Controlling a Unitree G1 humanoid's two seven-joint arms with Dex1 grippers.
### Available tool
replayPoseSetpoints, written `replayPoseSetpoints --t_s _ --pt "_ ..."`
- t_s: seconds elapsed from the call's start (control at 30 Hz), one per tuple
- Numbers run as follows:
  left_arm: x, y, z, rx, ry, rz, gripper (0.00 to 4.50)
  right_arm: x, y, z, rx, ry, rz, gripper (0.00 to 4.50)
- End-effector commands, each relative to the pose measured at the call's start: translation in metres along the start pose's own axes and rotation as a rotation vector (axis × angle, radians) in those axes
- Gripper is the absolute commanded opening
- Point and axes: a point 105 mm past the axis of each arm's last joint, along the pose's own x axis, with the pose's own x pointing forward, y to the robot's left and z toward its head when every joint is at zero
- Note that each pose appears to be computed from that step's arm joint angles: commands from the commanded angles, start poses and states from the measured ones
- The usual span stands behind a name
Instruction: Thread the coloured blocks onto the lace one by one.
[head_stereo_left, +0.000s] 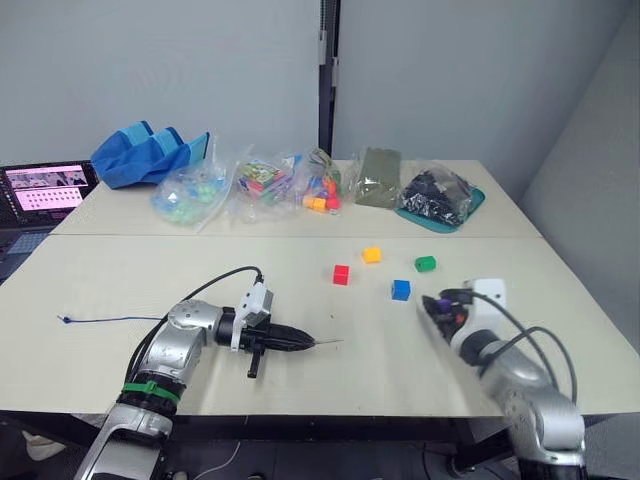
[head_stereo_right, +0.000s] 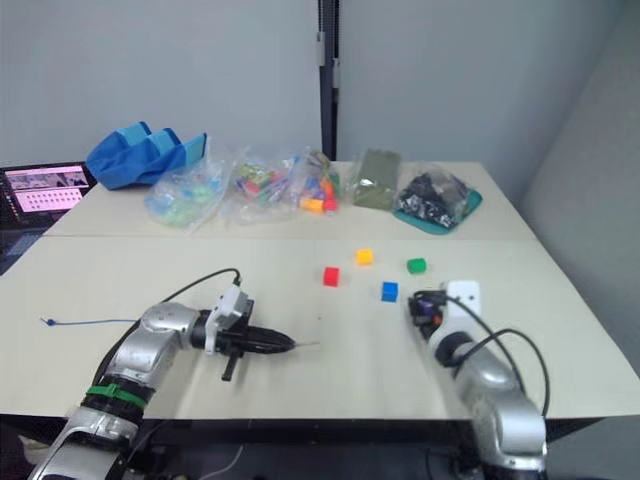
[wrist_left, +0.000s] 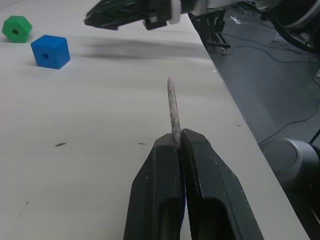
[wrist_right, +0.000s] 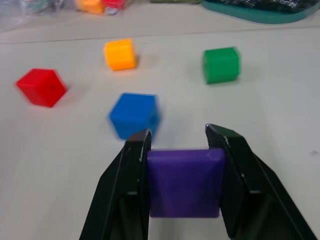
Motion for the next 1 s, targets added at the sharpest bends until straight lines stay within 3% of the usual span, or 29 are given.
replayPoseSetpoints --t_s 0.03,0.2,0.3,0.37,0.57,0.67,0.9,1.0 --pt "0.003 0.002 0.005 0.036 0.014 -0.048 0.0 -0.008 0.036 -0.004 0.034 -0.002 0.023 1.19" --pt "0.002 0.002 0.002 0.038 0.028 -0.078 0.0 -0.009 0.055 -0.019 0.114 0.037 0.037 1.19" --pt "0.003 0.005 0.005 0.044 0.031 -0.085 0.0 -0.012 0.051 -0.029 0.234 0.049 -0.007 1.19" --pt "0.004 0.006 0.006 0.047 0.037 -0.092 0.0 -0.013 0.048 -0.022 0.304 0.018 -0.011 2.24" --pt "0.002 0.008 0.006 0.054 0.036 -0.073 0.0 -0.02 0.043 0.0 0.485 -0.057 0.08 4.3" --pt "0.0 0.009 0.006 0.056 0.031 -0.053 0.0 -0.024 0.035 0.009 0.484 -0.071 0.111 4.47" --pt "0.002 0.002 -0.003 0.054 0.018 -0.004 0.0 -0.023 0.049 0.056 0.056 0.048 0.497 4.47" --pt "0.003 -0.002 -0.002 0.054 0.009 -0.001 0.0 -0.025 0.052 0.055 -0.184 0.148 0.585 4.47"
